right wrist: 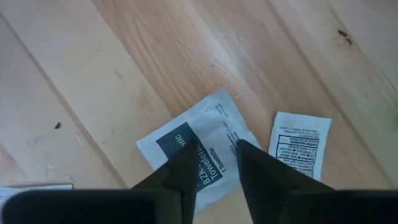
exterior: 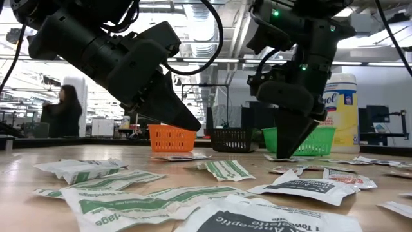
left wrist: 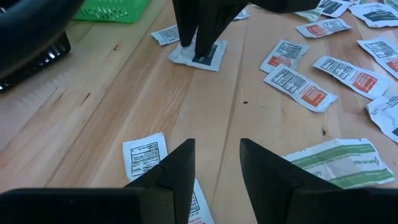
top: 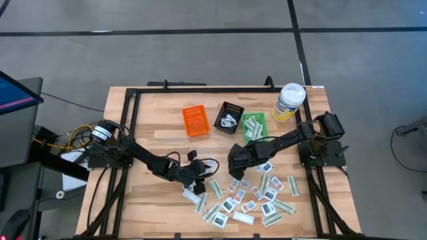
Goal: Pick & Place First Aid Supplies
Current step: Put the black towelette pack into the black basket
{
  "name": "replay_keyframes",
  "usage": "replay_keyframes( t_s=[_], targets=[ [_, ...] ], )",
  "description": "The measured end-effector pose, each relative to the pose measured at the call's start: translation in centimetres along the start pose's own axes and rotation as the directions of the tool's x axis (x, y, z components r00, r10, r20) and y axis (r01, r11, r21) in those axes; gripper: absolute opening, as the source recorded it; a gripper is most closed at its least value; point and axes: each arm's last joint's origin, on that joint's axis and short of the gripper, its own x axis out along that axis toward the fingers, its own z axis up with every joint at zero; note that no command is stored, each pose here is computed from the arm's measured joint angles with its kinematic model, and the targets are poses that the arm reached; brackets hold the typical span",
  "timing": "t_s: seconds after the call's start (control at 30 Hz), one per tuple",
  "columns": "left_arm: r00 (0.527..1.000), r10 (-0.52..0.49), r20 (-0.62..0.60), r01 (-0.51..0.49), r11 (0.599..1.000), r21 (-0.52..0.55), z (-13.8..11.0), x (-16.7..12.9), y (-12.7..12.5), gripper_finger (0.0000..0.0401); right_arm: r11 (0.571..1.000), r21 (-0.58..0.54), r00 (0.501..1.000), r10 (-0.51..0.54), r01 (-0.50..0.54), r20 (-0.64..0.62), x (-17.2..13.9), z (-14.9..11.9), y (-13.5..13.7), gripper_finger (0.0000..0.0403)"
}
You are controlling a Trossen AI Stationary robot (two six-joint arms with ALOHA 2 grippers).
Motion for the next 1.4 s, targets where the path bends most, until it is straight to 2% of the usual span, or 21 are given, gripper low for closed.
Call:
replay_keyframes(
  t_s=[0.23, 0.37, 0.6, 0.73, 0.93, 1.03, 1.1, 1.23, 1.4],
  targets=[
    [1.0, 0.001, 0.0, -0.001, 1.0, 0.0, 0.0, 0.0, 0.0, 0.0127, 0.999, -0.036, 1.0, 0.016, -0.015, 0.016, 0.0, 0.1, 0.1, 0.001],
    [1.0, 0.001, 0.0, -0.001, 1.0, 0.0, 0.0, 0.0, 0.0, 0.0127, 0.999, -0.04, 1.0, 0.023, -0.022, 0.016, -0.1, 0.3, 0.3, 0.0013],
    [1.0, 0.001, 0.001, -0.001, 1.0, 0.0, 0.0, 0.0, 0.0, 0.0127, 0.984, -0.168, 0.996, 0.071, -0.061, 0.059, -1.7, 1.9, 1.3, 0.0003],
    [1.0, 0.001, 0.001, -0.001, 1.0, 0.0, 0.0, 0.0, 0.0, 0.0127, 0.975, -0.221, 0.993, 0.031, -0.006, 0.11, -3.3, 3.9, 1.0, 0.0007],
    [1.0, 0.002, 0.001, -0.002, 1.0, 0.004, 0.0, 0.0, 0.0, 0.0127, 0.944, -0.25, 0.957, -0.154, 0.216, 0.244, -5.8, 7.4, -1.3, 0.0004],
    [1.0, 0.002, 0.001, -0.002, 1.0, 0.006, 0.0, 0.0, 0.0, 0.0127, 0.932, -0.224, 0.929, -0.211, 0.285, 0.304, -6.0, 9.7, -3.2, 0.0002],
    [1.0, 0.002, 0.001, -0.002, 1.0, 0.007, 0.0, 0.0, 0.0, 0.0127, 0.93, -0.213, 0.926, -0.23, 0.3, 0.299, -5.8, 10.9, -4.8, 0.0001],
    [1.0, 0.002, 0.001, -0.002, 1.0, 0.007, 0.0, 0.0, 0.0, 0.0127, 0.955, -0.163, 0.946, -0.2, 0.246, 0.255, -5.3, 12.5, -7.8, 0.001],
    [1.0, 0.003, 0.001, -0.003, 1.0, 0.007, 0.0, 0.0, 0.0, 0.0127, 0.955, -0.165, 0.949, -0.203, 0.247, 0.243, -5.0, 13.4, -9.7, 0.0045]
  ],
)
